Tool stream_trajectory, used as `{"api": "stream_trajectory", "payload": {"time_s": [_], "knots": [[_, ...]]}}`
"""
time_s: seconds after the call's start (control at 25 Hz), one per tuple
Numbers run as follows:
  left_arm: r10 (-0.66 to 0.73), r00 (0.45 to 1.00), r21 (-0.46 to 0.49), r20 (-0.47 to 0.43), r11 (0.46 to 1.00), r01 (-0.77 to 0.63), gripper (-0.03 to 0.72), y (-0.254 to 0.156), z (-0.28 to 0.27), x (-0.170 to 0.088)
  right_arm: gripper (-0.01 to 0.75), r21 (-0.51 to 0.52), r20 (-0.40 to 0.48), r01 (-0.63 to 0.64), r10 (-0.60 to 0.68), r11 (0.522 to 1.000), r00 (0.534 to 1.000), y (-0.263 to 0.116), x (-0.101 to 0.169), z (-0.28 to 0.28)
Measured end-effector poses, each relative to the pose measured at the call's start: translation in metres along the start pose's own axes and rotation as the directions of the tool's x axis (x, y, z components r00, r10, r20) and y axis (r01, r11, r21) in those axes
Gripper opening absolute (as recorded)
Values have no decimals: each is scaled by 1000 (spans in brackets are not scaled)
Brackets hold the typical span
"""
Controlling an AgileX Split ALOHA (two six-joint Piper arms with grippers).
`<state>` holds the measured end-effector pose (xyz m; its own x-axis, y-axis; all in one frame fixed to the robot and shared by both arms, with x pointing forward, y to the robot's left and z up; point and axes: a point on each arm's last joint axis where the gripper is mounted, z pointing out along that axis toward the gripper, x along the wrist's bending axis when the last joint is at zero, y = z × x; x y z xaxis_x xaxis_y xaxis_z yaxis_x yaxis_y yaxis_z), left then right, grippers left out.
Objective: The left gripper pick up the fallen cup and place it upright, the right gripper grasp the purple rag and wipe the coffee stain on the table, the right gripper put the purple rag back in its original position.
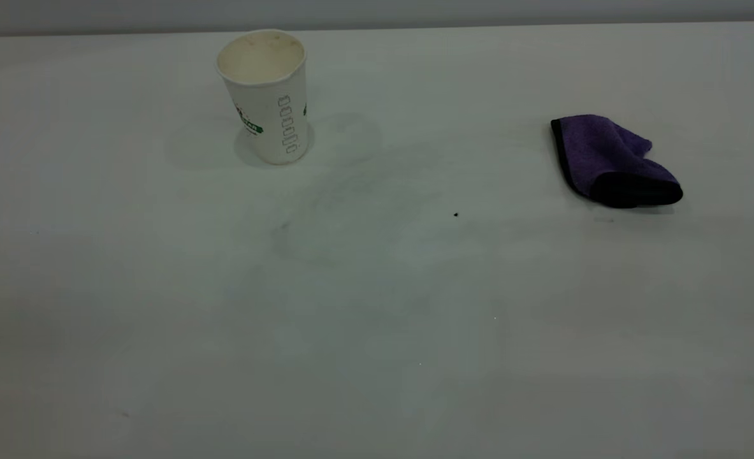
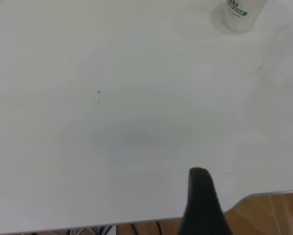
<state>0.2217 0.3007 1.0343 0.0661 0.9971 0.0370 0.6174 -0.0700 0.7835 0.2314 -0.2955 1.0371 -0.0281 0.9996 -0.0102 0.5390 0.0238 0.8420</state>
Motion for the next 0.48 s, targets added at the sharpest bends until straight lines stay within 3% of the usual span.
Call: {"api": "stream_trajectory", "payload": {"time_s": [0.48], "knots": [[0,1000,0,0,1000,0,569,0,0,0,576,-2,-41,-19,19,1000,999,0,4,0]]}}
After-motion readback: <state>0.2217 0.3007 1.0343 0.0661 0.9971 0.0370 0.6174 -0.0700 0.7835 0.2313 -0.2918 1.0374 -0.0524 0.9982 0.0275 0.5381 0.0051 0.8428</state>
